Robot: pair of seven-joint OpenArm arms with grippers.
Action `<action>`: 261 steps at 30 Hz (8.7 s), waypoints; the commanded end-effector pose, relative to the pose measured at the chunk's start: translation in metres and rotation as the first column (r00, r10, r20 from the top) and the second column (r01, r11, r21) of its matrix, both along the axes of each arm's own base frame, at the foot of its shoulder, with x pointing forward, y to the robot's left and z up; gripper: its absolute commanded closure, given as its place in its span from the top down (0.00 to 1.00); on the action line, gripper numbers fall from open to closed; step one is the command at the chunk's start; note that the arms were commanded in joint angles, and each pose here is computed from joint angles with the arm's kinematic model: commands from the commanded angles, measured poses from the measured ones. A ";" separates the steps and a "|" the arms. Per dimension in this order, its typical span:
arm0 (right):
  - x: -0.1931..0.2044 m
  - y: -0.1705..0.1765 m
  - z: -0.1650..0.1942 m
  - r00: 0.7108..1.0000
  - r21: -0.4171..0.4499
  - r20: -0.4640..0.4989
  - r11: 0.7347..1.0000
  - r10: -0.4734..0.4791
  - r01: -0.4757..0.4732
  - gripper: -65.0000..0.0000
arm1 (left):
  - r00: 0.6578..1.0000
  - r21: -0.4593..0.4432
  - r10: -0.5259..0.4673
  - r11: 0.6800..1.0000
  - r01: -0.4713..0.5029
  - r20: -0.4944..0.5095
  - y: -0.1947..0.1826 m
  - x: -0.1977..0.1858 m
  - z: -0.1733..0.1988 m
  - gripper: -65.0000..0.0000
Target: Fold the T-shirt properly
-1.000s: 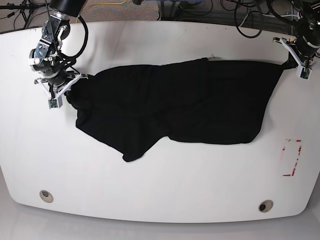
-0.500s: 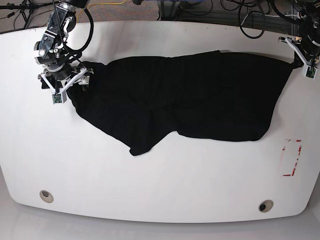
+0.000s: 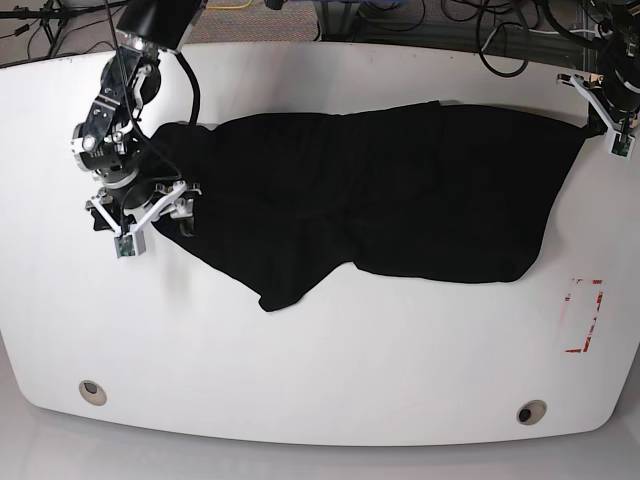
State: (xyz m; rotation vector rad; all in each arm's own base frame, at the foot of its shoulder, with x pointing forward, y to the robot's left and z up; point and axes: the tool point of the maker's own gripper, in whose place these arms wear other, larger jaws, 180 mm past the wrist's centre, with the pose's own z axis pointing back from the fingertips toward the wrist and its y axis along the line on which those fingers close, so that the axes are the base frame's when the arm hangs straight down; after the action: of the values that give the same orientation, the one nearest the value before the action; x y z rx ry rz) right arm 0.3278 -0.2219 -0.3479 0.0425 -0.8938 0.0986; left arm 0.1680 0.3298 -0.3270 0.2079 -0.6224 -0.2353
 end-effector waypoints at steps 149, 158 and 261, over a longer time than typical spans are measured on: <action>0.154 -0.051 0.458 0.721 -0.499 0.634 0.860 0.281 0.104 0.00 | 0.538 0.145 -0.059 0.982 -0.120 0.841 -0.019 0.241 0.460 0.00; 0.153 -0.047 0.467 0.706 -0.500 0.646 0.860 0.289 0.106 0.00 | 0.530 0.135 -0.056 0.984 -0.113 0.846 -0.019 0.243 0.467 0.00; -0.129 -0.020 -0.014 0.964 -0.211 -0.205 0.954 0.169 -0.212 0.00 | 0.988 0.181 -0.081 0.978 0.105 -0.134 -0.005 0.038 -0.011 0.00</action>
State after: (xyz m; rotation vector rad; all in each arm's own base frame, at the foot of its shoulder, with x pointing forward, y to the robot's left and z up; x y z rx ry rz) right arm 0.1936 -0.2376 -0.3676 -0.0668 -0.6575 0.3786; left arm 0.1857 0.3212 -0.3502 0.3090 -0.4357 -0.3830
